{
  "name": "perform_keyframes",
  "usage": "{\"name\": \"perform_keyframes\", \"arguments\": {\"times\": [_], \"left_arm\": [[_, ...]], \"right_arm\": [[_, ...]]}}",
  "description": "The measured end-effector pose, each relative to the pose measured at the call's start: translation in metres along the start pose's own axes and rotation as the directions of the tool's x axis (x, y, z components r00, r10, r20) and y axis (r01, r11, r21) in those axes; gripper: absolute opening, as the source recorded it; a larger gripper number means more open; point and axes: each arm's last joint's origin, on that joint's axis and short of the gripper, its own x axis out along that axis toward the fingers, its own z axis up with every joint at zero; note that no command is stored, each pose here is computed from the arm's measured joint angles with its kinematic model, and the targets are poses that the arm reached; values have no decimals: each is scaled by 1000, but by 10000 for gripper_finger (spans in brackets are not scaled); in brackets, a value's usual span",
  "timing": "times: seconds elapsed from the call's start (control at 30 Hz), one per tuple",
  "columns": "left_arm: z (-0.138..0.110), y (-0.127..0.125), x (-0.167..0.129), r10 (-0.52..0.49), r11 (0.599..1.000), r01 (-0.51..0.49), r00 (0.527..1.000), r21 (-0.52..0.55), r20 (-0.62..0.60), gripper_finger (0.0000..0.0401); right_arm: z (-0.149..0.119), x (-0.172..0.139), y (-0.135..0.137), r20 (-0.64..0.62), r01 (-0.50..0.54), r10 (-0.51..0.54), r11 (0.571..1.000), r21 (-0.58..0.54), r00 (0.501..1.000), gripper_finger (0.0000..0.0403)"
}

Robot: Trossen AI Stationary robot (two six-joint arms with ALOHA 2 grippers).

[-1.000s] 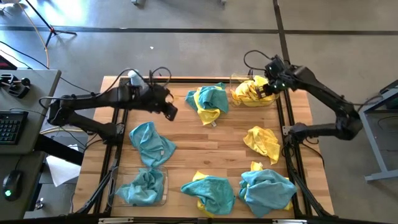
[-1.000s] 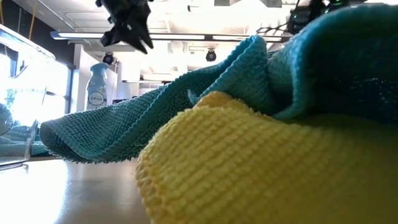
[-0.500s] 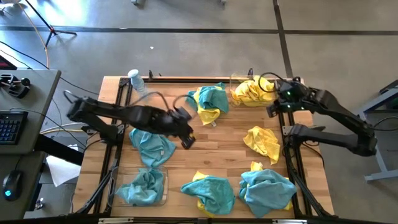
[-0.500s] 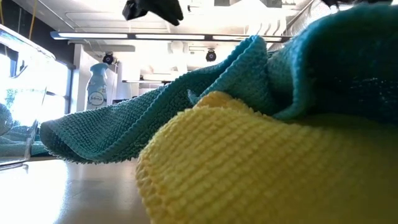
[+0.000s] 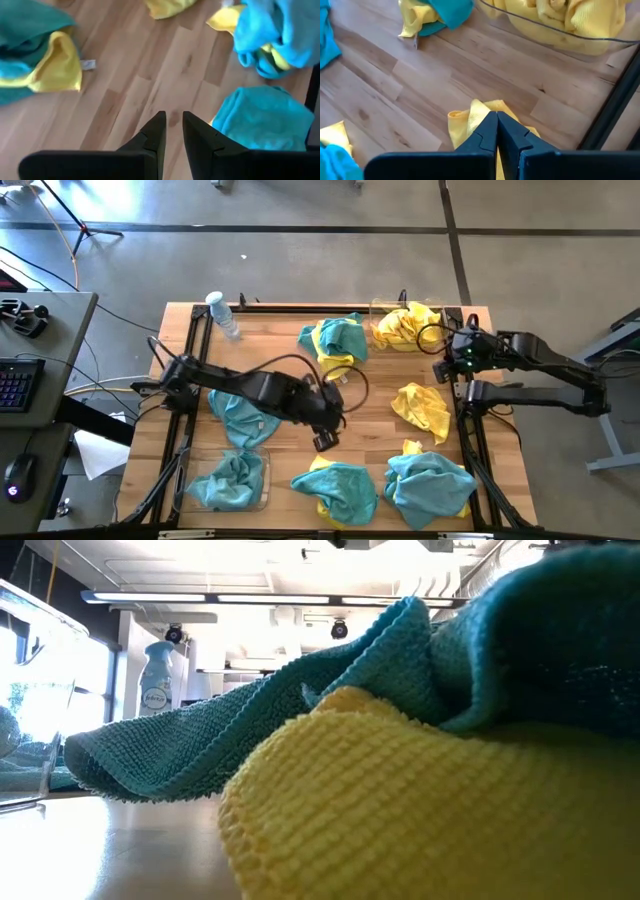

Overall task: Sort microfiber towel by color & place in baskets
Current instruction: Put the blue microfiber towel into the bottom transparent bin

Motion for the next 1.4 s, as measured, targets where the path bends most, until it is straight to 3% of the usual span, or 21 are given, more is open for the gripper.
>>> {"name": "perform_keyframes", "arguments": {"times": [0.3,0.67,0.93,1.17,1.4], "left_arm": [[2,-29,36,-75,996,74,997,49,17,57],[-10,-62,100,-151,974,152,988,165,-22,128],[-35,-94,128,-206,907,219,976,360,-73,131],[-47,-104,138,-189,922,209,978,325,-92,131],[-63,-109,169,-159,935,202,974,291,-163,130]], "right_arm": [[-2,0,3,-12,-19,20,999,39,1000,0],[-4,0,3,-21,-18,17,999,-49,1000,0],[-5,0,2,-32,-11,6,986,-169,999,0],[-4,0,2,-13,6,-9,976,-219,1000,0],[-4,0,2,-9,3,-5,970,-245,1000,0]]}}
